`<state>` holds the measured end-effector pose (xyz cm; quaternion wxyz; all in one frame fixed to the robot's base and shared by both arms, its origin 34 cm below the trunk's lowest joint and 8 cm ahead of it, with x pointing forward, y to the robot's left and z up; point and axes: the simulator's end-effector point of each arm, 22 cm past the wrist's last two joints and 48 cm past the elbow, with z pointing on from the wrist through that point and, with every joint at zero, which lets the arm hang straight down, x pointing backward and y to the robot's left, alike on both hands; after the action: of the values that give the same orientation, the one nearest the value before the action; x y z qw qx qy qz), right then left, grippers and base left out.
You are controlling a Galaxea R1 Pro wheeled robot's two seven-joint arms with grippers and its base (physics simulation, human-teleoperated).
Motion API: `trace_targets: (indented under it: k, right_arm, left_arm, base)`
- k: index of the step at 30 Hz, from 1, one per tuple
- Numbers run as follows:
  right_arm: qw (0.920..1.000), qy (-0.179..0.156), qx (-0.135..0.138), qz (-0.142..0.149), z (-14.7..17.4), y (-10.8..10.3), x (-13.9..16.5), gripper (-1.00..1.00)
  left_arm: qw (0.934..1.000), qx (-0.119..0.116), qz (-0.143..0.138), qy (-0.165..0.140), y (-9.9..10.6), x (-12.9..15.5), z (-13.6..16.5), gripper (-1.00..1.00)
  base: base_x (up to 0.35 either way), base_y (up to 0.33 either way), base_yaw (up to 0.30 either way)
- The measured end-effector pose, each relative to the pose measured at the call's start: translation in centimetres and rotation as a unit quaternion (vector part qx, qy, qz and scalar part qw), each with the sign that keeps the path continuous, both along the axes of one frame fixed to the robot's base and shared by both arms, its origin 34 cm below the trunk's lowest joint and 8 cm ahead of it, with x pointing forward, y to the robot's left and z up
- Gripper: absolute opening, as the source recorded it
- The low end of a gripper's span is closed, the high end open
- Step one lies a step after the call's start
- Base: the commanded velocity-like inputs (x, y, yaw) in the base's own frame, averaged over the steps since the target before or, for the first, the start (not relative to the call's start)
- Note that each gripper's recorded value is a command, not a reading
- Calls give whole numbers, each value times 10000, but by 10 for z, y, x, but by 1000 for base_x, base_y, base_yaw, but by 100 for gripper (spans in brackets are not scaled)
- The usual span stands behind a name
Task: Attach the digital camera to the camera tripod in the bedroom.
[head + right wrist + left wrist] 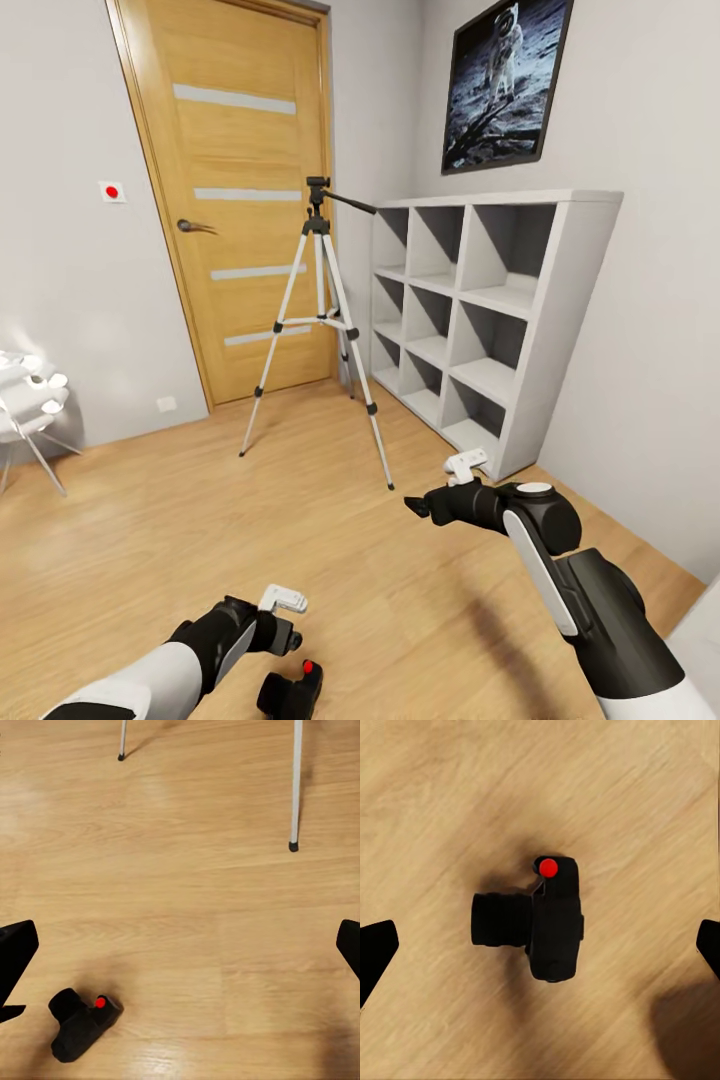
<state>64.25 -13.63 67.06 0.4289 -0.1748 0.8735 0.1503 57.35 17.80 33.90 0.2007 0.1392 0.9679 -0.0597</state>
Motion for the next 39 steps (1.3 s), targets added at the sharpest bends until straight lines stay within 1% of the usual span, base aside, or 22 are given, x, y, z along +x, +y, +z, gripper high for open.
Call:
trace_targets:
  k: [2, 3, 5, 10, 16, 22, 25, 28, 31, 39]
  right_arm:
    - [10000, 6, -15, 29, -6, 4, -2, 100]
    - [10000, 7, -21, 37, -8, 5, -3, 100]
    - [10000, 7, -29, 46, -13, 6, -5, 100]
    - [10000, 6, -44, 0, -25, 1, -7, 100]
    - [10000, 3, -23, -9, -37, 2, -10, 100]
    - [10000, 1, -29, -9, -51, 2, -14, 100]
    - [10000, -3, -27, -18, -57, 1, -15, 100]
    - [10000, -5, -25, -13, -64, 2, -17, 100]
    - [10000, 54, -26, -13, -71, 2, -16, 100]
    - [9998, 216, -29, -9, -90, 2, -13, 100]
  left_arm:
    - [9999, -57, -14, -162, -2, 2, -4, 100]
    - [9998, -70, -17, -196, -1, 2, -6, 100]
    - [9997, -85, -16, -242, 0, 0, -12, 100]
    - [9997, -93, -7, -246, 3, -16, -33, 100]
    - [9987, -66, -51, -500, 4, -20, -49, 100]
    - [9955, -150, -64, -935, 2, -18, -59, 100]
    - [9938, -198, -50, -1089, 1, -16, -63, 100]
    - [9931, -222, -44, -1154, -1, -16, -69, 100]
    - [9931, -249, -27, -1148, -2, -17, -73, 100]
    - [9946, -333, -6, -983, -4, -25, -89, 100]
  base:
    - [0, 0, 0]
    - [0, 0, 0]
    - [0, 0, 0]
    - [0, 0, 0]
    - [0, 0, 0]
    - [0, 0, 0]
    - [0, 0, 0]
    - [0, 0, 0]
    - [0, 0, 0]
    - [0, 0, 0]
